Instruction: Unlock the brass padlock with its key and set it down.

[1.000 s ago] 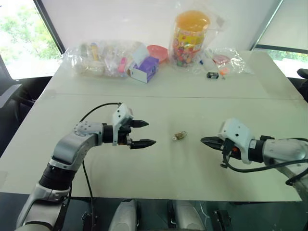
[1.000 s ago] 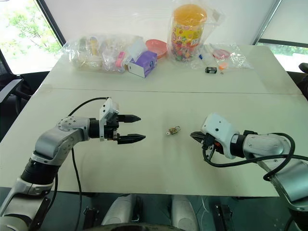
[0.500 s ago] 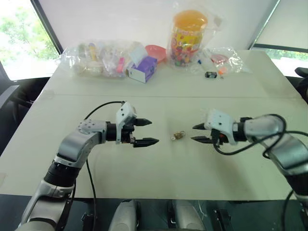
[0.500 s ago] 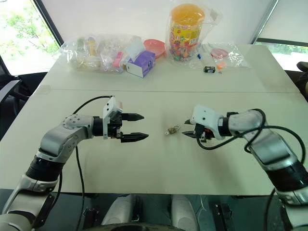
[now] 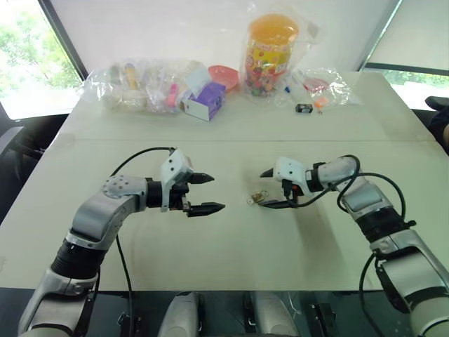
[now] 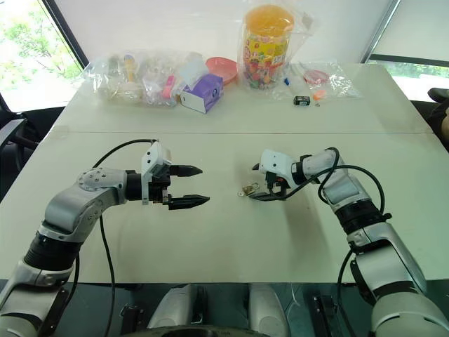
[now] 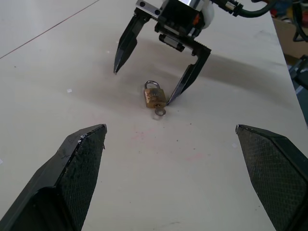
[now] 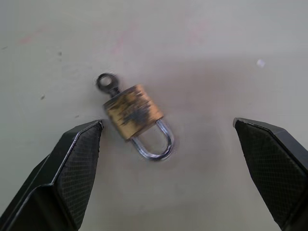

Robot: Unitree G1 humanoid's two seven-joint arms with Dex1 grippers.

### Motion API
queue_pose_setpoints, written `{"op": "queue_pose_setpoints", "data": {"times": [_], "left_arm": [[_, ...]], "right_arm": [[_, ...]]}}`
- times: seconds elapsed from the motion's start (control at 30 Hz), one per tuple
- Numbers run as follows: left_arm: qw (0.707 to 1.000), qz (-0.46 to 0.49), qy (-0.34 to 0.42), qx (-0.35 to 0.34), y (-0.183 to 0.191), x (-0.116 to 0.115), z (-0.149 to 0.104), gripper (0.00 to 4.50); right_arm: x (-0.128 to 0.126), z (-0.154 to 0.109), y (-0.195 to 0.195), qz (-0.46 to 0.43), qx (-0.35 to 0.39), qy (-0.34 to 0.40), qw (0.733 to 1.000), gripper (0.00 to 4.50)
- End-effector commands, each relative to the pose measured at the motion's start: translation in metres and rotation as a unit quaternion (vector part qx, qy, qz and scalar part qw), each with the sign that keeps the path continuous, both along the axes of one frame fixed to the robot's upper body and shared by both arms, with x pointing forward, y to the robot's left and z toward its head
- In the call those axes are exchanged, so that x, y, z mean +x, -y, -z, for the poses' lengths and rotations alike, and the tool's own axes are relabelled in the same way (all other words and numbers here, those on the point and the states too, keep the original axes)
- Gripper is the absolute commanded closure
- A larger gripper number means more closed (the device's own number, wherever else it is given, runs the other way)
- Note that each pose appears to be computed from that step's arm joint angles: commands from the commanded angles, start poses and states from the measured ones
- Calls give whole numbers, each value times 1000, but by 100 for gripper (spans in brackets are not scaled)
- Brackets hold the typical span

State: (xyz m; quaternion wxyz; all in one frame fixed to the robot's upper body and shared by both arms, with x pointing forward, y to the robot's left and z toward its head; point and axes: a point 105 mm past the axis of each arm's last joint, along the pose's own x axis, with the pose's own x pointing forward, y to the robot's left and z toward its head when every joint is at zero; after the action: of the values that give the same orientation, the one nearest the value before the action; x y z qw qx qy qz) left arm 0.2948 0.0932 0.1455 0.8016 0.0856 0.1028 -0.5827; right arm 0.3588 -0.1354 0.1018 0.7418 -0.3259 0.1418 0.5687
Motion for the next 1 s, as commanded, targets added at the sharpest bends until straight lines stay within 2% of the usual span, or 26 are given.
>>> {"op": "queue_pose_setpoints", "data": {"times": [0.03, 0.13, 0.23, 0.33, 0.43, 0.57, 0.67, 0.7, 0.8, 0.87, 1.0], "left_arm": [[1000, 0, 22, -7, -2, -3, -12, 0], [1000, -3, 24, -6, -3, -3, -12, 0], [1000, -5, 26, -5, -3, -4, -12, 0], [1000, -6, 26, -6, -2, -4, -11, 0], [1000, -6, 27, -7, -1, -3, -11, 0], [1000, -2, 21, -14, 2, -3, -10, 0], [999, 4, -2, -33, 7, 0, -8, 0], [999, 6, -11, -41, 8, 2, -9, 0], [997, 23, -35, -62, 16, 7, -12, 0], [996, 28, -47, -73, 19, 9, -16, 0], [990, 62, -74, -106, 26, 14, -28, 0]], "right_arm": [[4, -1, -3, -10, 2, 5, 1000, 2], [3, 5, -3, -19, -4, -7, 1000, 2], [2, 11, -5, -22, -5, -20, 1000, 83], [0, 17, -6, -20, -5, -38, 999, 223], [-2, 24, -5, -17, -8, -53, 998, 382], [-3, 18, -4, -15, -9, -29, 999, 384], [-2, -9, -11, -21, -5, 81, 996, 384], [-3, -23, -15, -21, 0, 132, 991, 384], [-17, -63, -26, -40, -11, 307, 951, 384], [-24, -70, -28, -37, -14, 342, 939, 384], [-54, -83, -39, -58, -18, 415, 908, 384]]}}
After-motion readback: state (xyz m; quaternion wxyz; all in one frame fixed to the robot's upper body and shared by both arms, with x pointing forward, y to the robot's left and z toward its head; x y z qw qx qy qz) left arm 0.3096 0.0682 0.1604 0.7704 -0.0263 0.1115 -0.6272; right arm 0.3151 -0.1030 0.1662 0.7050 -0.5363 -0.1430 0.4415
